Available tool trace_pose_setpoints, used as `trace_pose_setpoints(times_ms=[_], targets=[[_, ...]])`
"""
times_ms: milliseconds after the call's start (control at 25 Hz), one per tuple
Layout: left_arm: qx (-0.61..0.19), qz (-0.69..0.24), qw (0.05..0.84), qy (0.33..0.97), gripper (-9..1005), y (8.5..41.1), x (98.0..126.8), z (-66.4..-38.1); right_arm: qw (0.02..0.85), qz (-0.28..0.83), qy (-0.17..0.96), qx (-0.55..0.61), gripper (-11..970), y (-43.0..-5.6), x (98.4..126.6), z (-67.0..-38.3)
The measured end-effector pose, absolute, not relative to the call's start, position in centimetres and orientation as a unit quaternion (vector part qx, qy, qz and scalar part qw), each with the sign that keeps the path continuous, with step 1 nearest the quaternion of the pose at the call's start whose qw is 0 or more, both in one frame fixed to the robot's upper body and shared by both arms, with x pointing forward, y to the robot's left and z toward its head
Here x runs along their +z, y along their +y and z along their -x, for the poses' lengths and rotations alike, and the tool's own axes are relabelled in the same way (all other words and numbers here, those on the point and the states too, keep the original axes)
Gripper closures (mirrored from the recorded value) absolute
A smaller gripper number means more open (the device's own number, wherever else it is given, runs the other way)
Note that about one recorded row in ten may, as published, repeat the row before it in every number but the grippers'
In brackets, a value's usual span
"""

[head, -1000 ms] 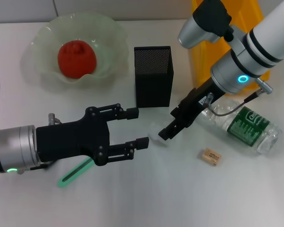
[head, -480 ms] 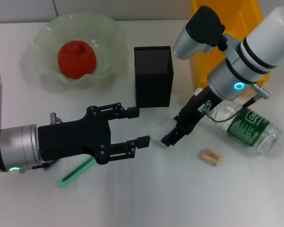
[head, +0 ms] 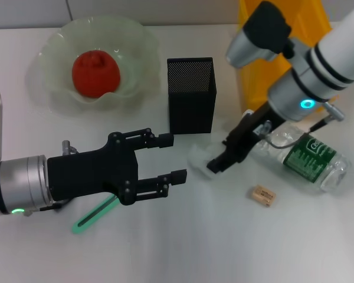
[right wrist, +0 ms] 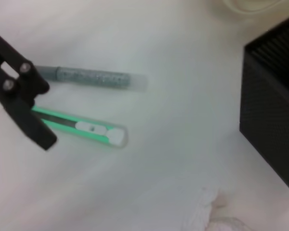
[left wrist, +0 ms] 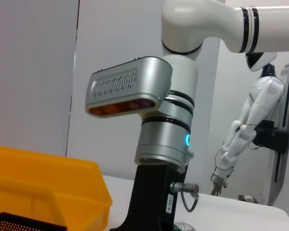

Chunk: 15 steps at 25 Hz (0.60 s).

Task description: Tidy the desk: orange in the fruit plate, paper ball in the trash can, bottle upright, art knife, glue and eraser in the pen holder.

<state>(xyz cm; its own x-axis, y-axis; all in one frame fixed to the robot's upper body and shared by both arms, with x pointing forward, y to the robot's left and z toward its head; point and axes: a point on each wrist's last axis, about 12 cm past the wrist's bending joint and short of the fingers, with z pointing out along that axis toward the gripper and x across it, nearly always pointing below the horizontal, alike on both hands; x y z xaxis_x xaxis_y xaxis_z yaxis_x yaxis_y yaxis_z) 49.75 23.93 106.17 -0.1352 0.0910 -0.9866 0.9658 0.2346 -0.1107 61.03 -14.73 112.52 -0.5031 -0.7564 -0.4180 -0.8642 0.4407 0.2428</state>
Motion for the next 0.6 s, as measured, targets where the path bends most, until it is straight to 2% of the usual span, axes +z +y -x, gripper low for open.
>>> trace_pose_setpoints(times_ms=[360, 600], targets=[[-0.441, -0.429, 0.502, 0.608, 334, 23.9, 106.2, -49.8, 0.193, 0.443, 0.832, 0.272, 438, -19.4, 115.0, -58.3], [-0.439, -0.428, 0.503, 0.609, 336, 23.9, 106.2, -49.9, 0.315, 0.392, 0.806, 0.313, 439, -24.3, 117.0, -56.0]])
